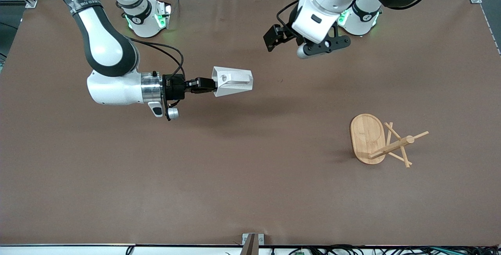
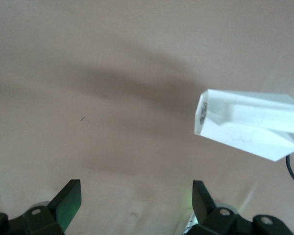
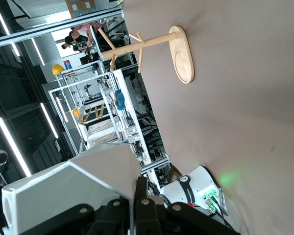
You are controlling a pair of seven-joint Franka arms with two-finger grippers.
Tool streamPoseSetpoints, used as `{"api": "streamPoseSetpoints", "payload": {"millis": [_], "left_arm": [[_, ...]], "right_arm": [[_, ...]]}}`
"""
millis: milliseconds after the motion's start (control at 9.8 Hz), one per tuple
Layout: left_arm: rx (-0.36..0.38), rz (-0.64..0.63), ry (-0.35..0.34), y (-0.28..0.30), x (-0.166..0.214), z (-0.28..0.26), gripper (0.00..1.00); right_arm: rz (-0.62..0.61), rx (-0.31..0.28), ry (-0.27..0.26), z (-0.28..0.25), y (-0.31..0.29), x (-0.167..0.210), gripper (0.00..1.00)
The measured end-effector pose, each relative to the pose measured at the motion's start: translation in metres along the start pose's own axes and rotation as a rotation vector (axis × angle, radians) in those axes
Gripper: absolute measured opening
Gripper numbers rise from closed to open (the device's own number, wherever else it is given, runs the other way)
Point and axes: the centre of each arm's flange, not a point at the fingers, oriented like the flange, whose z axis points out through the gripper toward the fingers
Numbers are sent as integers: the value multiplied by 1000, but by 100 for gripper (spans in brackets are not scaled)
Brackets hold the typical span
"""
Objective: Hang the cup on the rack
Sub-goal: 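Bring the left gripper to the cup held by the right gripper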
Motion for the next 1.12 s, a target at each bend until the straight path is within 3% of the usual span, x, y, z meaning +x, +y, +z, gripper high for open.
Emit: {"api": "streamPoseSetpoints", "payload": {"millis": [306, 510, 714, 816, 1122], "left_arm": [[-6, 502, 36, 20, -20, 9, 100], [-30, 802, 94, 26, -5, 13, 100], [3, 1111, 114, 29, 8, 28, 100], [9, 1225, 111, 27, 18, 35, 100], [-1, 1398, 146, 31, 42, 56, 100]], "right_arm": [[14, 15, 29, 28, -3, -10, 5], [14, 14, 31, 32, -3, -11, 5], [14, 14, 33, 31, -3, -11, 5], [13, 14, 34, 31, -4, -11, 5], [11, 13, 32, 31, -5, -13, 5]]}}
